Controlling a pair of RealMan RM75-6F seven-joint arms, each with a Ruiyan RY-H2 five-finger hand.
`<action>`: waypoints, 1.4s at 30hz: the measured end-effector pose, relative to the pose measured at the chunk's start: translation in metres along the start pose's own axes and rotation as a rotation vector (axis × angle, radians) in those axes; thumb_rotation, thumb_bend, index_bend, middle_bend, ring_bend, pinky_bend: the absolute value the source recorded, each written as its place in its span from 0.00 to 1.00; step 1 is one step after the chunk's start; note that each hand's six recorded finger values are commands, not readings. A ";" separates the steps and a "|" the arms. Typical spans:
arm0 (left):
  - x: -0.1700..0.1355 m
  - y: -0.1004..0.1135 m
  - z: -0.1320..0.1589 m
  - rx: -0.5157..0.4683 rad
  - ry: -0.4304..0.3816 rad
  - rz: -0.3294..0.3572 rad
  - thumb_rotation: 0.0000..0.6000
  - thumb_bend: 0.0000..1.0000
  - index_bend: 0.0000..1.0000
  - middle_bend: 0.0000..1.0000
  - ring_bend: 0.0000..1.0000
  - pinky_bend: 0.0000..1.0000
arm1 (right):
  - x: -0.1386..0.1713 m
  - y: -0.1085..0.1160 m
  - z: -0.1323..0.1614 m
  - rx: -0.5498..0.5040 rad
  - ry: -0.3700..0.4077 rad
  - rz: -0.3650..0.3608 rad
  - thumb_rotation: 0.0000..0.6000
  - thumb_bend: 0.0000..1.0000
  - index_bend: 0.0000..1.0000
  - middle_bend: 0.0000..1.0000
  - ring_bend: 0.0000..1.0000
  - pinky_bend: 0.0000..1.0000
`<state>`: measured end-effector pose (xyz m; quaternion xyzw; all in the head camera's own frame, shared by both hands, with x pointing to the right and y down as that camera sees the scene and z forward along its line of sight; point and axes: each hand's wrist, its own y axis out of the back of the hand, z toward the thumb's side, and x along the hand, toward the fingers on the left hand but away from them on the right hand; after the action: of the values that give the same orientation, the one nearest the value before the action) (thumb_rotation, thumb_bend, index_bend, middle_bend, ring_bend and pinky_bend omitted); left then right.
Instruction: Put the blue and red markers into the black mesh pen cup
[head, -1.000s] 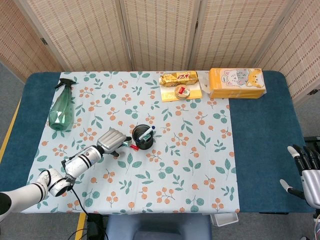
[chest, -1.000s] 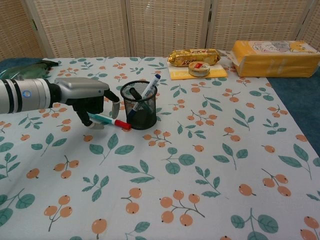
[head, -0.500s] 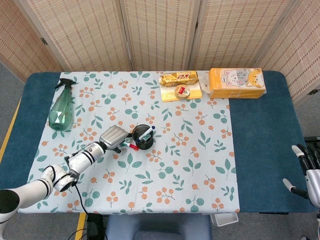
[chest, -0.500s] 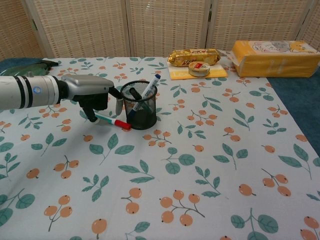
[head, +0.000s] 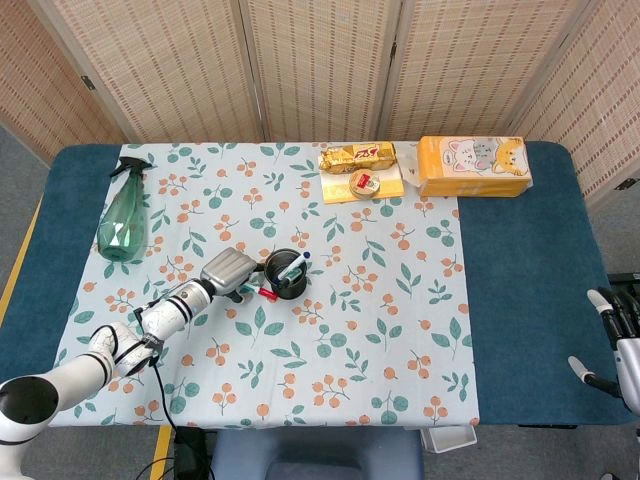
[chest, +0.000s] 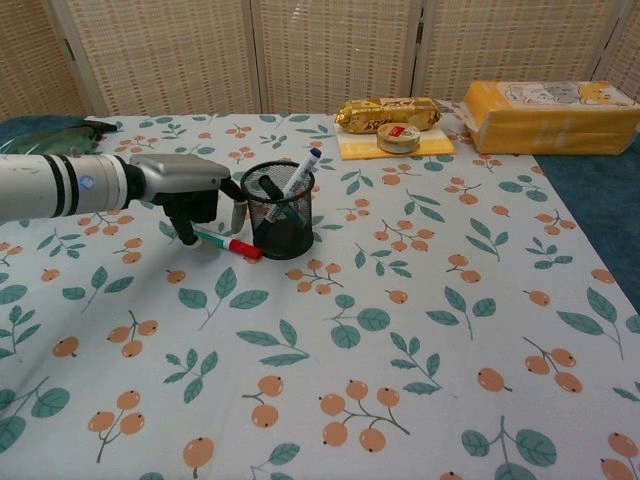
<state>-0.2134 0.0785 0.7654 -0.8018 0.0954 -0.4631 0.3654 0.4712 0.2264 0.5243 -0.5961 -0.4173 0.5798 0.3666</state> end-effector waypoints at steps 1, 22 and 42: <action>0.001 0.000 -0.001 0.000 0.001 0.000 1.00 0.35 0.48 1.00 0.93 0.99 | 0.000 0.000 0.000 0.000 0.000 -0.001 1.00 0.19 0.06 0.06 0.03 0.00; 0.004 -0.007 -0.012 -0.031 0.012 0.014 1.00 0.37 0.58 1.00 0.95 1.00 | 0.000 0.001 0.000 0.004 -0.001 -0.007 1.00 0.19 0.06 0.06 0.03 0.00; -0.064 0.062 -0.037 -0.338 0.083 0.208 1.00 0.38 0.58 1.00 0.96 1.00 | 0.001 0.002 0.003 -0.009 0.017 -0.005 1.00 0.19 0.06 0.06 0.03 0.00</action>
<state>-0.2672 0.0470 0.6916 -0.8179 0.2692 -0.4327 0.2671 0.4688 0.2263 0.5225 -0.6015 -0.4182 0.5721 0.3689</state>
